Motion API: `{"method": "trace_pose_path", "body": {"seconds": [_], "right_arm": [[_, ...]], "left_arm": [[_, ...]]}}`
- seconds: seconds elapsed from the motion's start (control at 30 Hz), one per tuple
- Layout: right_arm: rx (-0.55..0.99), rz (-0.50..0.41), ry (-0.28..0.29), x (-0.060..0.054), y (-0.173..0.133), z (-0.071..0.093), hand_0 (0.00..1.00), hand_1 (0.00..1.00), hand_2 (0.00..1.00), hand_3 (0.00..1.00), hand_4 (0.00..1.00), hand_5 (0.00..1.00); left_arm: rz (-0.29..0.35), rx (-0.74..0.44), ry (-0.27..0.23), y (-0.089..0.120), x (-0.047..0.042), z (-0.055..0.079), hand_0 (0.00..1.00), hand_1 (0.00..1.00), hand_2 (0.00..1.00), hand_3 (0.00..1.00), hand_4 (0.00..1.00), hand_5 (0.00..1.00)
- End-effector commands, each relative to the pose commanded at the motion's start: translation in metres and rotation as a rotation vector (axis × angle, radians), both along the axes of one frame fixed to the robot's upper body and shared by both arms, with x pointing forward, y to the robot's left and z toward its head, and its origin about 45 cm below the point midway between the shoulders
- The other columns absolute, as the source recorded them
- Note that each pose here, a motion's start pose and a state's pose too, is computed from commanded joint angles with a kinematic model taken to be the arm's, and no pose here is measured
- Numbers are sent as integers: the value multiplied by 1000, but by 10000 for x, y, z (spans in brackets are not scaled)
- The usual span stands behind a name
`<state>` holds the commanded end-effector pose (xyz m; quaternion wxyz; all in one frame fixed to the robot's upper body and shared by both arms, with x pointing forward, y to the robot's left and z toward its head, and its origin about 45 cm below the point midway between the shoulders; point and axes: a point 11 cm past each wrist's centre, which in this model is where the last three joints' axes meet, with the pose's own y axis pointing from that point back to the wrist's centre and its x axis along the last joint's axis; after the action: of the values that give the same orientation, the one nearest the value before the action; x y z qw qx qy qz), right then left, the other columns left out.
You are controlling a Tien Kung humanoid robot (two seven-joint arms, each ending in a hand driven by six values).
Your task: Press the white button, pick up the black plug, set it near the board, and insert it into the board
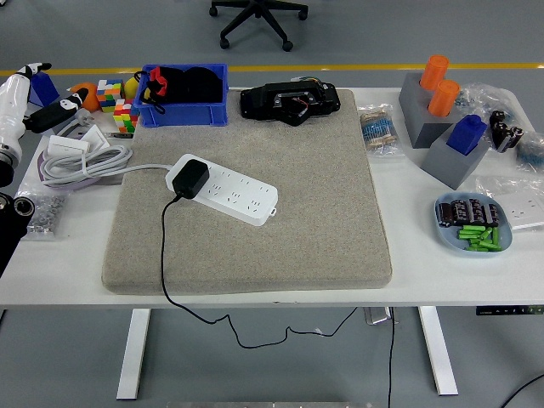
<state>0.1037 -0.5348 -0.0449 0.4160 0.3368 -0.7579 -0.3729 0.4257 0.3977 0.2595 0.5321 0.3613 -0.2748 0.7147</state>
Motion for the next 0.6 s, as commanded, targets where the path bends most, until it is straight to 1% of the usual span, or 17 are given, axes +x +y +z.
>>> {"method": "trace_pose_path", "body": {"seconds": [0.07,0.3,0.33,0.6], "right_arm": [[-1,-1,-1,1,-6,4,794,726,722,702,843,566],[17,-6,11,-50,17,-24,793,725,719,700,841,568],[20,-4,12,-50,24,-28,781,717,717,699,839,568],[16,1,11,-22,19,-17,780,714,717,698,837,569]], "left_arm": [[-2,0,0,-9,6,3,985,971,929,866,838,649],[-6,-4,-4,-26,14,12,989,970,928,866,837,648],[-5,-5,-3,-24,12,8,989,970,928,861,837,648],[-6,-11,-6,-16,8,1,990,969,925,857,835,647]]}}
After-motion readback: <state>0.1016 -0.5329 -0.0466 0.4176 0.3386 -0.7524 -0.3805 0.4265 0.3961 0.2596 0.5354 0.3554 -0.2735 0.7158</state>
